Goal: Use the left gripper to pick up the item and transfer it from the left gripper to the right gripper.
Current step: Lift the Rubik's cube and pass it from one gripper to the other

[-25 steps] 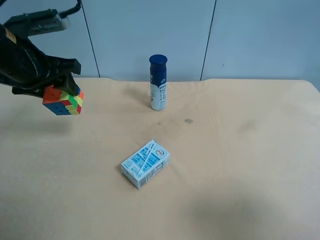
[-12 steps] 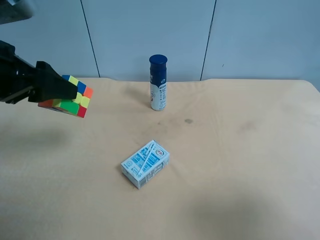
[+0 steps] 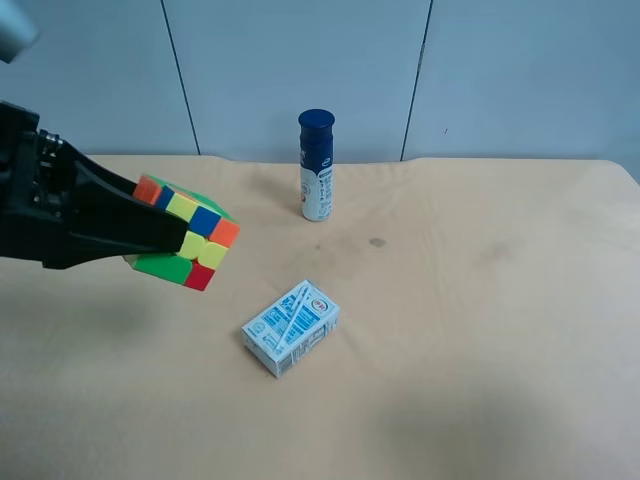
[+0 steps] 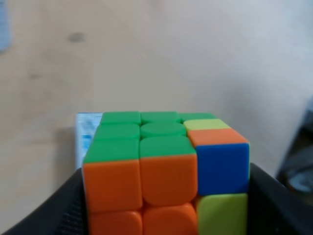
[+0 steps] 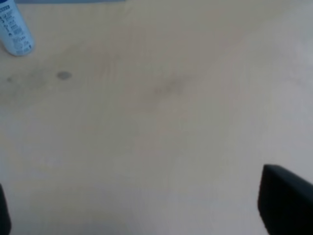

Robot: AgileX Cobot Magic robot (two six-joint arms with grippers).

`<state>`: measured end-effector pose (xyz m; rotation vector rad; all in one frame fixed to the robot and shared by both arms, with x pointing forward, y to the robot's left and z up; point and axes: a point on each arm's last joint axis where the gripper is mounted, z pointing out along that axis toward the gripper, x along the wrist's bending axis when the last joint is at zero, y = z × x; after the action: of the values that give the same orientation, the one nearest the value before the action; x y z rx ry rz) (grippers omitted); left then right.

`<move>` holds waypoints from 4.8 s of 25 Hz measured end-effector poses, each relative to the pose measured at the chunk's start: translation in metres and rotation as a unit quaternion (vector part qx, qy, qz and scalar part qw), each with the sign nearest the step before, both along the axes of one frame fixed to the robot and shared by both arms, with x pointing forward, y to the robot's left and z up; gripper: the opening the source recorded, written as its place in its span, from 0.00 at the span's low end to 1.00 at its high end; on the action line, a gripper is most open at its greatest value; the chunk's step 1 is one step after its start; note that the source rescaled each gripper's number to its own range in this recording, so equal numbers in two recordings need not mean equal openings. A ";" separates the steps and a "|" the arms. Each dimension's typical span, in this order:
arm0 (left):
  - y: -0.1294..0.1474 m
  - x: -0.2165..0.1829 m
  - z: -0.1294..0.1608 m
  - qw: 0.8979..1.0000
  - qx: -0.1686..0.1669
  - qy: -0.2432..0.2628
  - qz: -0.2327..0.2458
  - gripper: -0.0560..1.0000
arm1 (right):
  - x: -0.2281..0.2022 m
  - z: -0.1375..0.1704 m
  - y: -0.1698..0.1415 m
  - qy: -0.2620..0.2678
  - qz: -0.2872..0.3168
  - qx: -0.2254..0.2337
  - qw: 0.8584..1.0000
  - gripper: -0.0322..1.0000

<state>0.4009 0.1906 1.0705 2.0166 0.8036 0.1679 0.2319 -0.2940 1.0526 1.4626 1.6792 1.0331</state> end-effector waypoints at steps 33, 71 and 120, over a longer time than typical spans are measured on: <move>-0.073 -0.016 0.005 0.982 -0.070 -0.132 -0.112 0.05 | 0.000 0.000 0.000 -0.001 0.000 0.000 1.000 1.00; -0.077 -0.016 0.014 0.965 -0.097 -0.202 -0.135 0.05 | 0.164 0.031 0.090 0.173 0.309 0.507 0.786 1.00; -0.082 -0.028 0.018 0.951 -0.135 -0.196 -0.198 0.05 | 0.163 0.003 0.134 0.301 0.371 0.505 0.719 1.00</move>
<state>0.3726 0.1084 1.0889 1.7613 0.1515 0.2061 0.3949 -0.1598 1.0559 1.9287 2.4316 2.4057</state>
